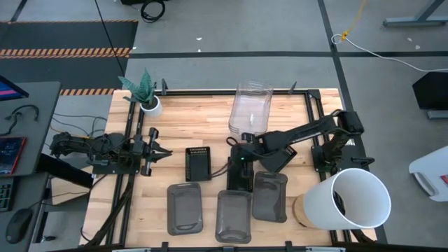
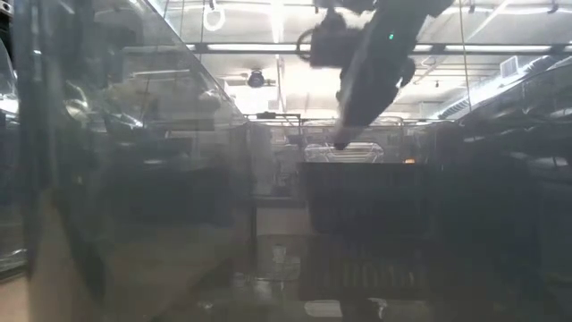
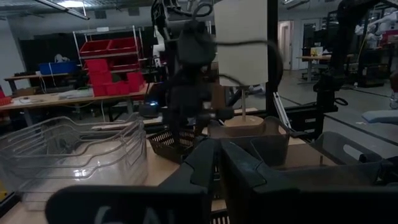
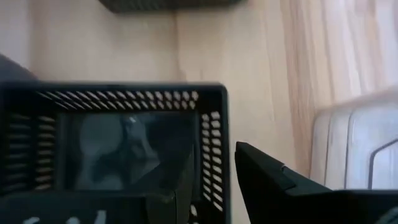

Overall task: Stack baskets by color
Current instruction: Stack the middle black bin on top of the right black bin

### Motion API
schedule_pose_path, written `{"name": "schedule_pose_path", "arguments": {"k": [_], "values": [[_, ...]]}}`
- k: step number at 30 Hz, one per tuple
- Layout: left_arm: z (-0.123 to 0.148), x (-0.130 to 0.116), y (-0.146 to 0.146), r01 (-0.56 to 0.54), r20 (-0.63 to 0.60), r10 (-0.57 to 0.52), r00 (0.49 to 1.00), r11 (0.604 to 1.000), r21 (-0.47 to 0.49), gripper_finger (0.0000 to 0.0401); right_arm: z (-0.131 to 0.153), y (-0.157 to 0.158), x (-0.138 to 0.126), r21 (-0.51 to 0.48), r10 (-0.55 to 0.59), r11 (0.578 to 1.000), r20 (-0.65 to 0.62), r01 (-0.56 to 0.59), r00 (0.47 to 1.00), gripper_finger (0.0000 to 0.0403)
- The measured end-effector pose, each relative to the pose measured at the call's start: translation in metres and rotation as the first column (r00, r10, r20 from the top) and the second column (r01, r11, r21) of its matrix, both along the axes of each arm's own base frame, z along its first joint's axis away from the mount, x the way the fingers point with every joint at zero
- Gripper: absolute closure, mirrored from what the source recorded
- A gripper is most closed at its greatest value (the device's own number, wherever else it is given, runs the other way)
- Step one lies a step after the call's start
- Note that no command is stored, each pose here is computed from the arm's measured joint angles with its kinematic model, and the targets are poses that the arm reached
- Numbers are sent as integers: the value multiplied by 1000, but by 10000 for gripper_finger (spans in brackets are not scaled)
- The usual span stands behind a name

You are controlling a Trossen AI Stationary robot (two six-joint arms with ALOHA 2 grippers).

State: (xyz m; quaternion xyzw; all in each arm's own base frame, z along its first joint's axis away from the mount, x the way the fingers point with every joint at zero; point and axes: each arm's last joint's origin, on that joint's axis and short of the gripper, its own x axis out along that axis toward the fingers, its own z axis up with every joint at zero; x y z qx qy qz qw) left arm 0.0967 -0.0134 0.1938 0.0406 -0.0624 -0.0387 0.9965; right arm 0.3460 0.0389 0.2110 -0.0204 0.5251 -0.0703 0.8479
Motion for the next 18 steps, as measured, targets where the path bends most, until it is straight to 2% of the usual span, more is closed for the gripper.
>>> {"name": "schedule_pose_path", "arguments": {"k": [9, 18], "values": [[0, 0, 0, 0, -2, 0, 1000, 1000, 0, 369, 1, -6, 23, -38, 23, 999, -133, -29, 991, 241], [0, 0, 0, 0, -1, 0, 1000, 1000, 0, 368, -27, -6, 29, -38, 46, 998, -239, -57, 970, 237]]}}
